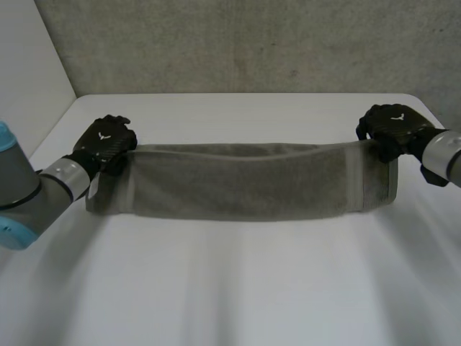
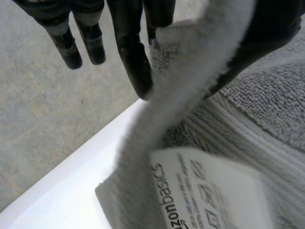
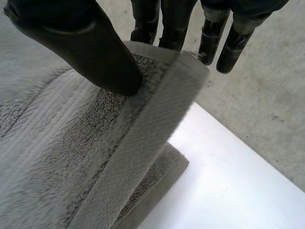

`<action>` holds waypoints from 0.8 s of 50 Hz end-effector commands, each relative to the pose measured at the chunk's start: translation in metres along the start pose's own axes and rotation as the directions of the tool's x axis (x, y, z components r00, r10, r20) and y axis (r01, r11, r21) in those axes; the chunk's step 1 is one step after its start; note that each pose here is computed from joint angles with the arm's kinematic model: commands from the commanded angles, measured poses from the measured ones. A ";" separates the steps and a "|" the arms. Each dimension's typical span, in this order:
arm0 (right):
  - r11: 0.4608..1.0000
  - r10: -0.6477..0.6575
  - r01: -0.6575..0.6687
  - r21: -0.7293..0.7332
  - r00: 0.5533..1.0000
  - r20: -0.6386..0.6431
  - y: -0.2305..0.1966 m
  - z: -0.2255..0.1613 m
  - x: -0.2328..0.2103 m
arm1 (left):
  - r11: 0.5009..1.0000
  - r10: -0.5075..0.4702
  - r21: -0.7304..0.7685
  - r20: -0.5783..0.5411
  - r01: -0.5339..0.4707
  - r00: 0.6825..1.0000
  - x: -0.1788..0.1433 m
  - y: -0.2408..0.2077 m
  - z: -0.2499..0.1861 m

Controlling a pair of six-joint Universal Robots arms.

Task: Fold the towel.

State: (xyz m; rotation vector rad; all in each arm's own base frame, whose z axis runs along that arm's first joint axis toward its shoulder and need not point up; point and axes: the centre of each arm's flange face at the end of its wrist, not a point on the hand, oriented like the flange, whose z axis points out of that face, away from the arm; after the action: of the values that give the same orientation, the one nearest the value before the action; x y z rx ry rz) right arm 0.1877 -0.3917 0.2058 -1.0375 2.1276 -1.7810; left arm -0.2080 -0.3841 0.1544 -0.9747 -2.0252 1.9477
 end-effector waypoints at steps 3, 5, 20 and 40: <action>1.000 -0.009 0.009 -0.019 1.000 0.000 0.024 0.037 -0.007 | 1.000 0.011 0.008 0.035 -0.011 0.999 -0.014 0.015 0.031; 1.000 -0.016 0.016 -0.009 1.000 -0.010 0.026 0.042 -0.007 | 1.000 0.014 0.013 0.036 -0.014 0.999 -0.015 0.016 0.036; 0.996 -0.061 0.066 0.066 0.995 -0.078 0.038 0.076 -0.003 | 0.999 0.027 0.032 0.051 -0.029 0.998 -0.015 0.033 0.064; 0.992 -0.078 0.089 0.095 0.990 -0.116 0.048 0.099 0.002 | 0.999 0.039 0.031 0.120 -0.043 0.992 -0.016 0.033 0.075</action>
State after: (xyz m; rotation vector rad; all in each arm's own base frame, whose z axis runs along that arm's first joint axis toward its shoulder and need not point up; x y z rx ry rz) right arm 0.2203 -0.4670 0.1389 -1.0424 2.0655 -1.9898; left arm -0.2233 -0.4584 0.1172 -0.9346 -2.0243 2.0883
